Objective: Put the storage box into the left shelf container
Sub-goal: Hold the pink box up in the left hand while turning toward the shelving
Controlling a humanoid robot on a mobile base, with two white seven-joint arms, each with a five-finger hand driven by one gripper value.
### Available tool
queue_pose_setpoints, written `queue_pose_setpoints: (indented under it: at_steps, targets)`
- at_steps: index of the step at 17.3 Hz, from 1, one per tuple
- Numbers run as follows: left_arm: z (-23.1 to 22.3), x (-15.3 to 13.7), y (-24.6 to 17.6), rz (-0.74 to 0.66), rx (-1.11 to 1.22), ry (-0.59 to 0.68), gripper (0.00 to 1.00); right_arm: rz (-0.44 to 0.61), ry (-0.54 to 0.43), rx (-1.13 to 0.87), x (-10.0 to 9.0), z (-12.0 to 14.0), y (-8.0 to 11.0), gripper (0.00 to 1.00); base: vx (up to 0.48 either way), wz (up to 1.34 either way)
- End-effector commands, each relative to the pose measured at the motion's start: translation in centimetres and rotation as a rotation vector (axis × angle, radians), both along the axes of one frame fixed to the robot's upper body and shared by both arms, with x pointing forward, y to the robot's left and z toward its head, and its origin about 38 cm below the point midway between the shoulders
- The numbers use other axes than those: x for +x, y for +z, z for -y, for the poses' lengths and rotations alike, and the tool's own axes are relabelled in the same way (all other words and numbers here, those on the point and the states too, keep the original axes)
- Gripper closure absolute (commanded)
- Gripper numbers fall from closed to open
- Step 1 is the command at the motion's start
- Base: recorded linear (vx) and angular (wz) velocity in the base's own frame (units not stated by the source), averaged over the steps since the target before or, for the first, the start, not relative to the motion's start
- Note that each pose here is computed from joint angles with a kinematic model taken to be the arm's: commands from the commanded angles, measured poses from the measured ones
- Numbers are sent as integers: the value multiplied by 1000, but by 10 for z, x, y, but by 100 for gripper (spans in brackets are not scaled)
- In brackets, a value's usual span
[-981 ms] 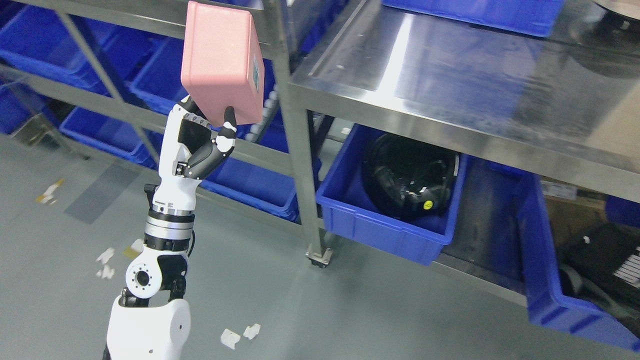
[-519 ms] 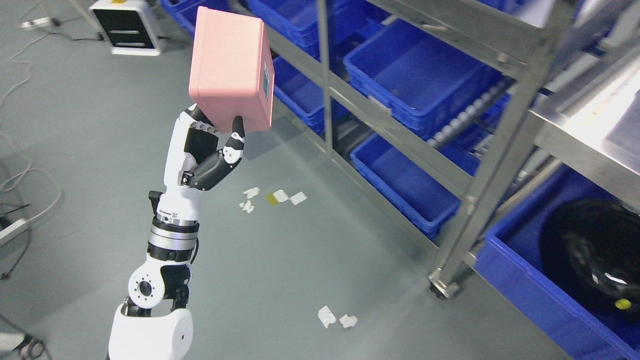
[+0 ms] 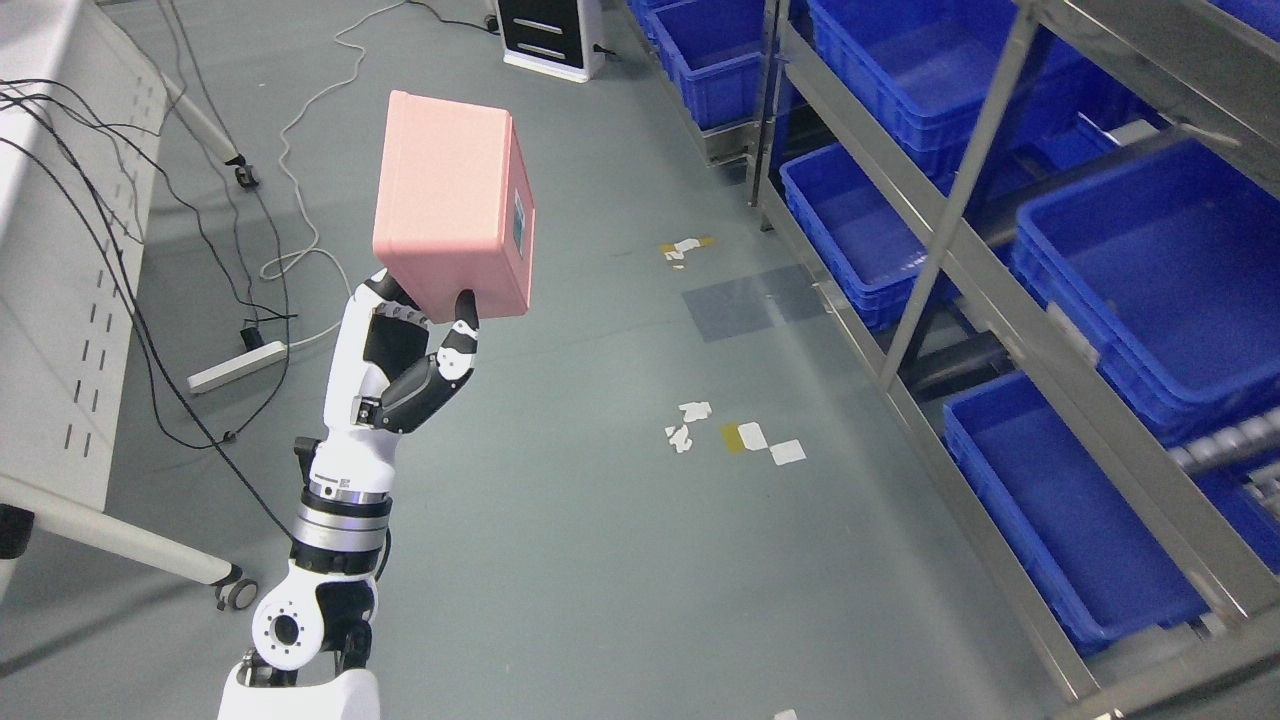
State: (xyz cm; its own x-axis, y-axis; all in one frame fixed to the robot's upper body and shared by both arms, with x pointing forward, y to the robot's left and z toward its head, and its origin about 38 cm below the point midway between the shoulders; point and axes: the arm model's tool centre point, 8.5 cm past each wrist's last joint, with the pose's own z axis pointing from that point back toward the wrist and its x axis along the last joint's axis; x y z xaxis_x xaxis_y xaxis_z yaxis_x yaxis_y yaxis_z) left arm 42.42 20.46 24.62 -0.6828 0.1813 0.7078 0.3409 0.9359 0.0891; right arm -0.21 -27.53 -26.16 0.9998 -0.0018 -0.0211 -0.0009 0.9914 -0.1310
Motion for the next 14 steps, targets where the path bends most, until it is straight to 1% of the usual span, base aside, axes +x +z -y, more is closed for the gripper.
queue_pose_setpoints:
  at_steps: [1,11,14]
  targets:
    - [-26,-9,-18,-34,-3,61,100,18,-3,-18,6,11,1,0,357,391]
    - [-24,-12,-26,-54,1,56,99,18,-3,-18,6,11,1,0,371,275]
    - [-24,-15,-33,-65,8,50,99,18,-3,-18,6,11,1,0,444,241]
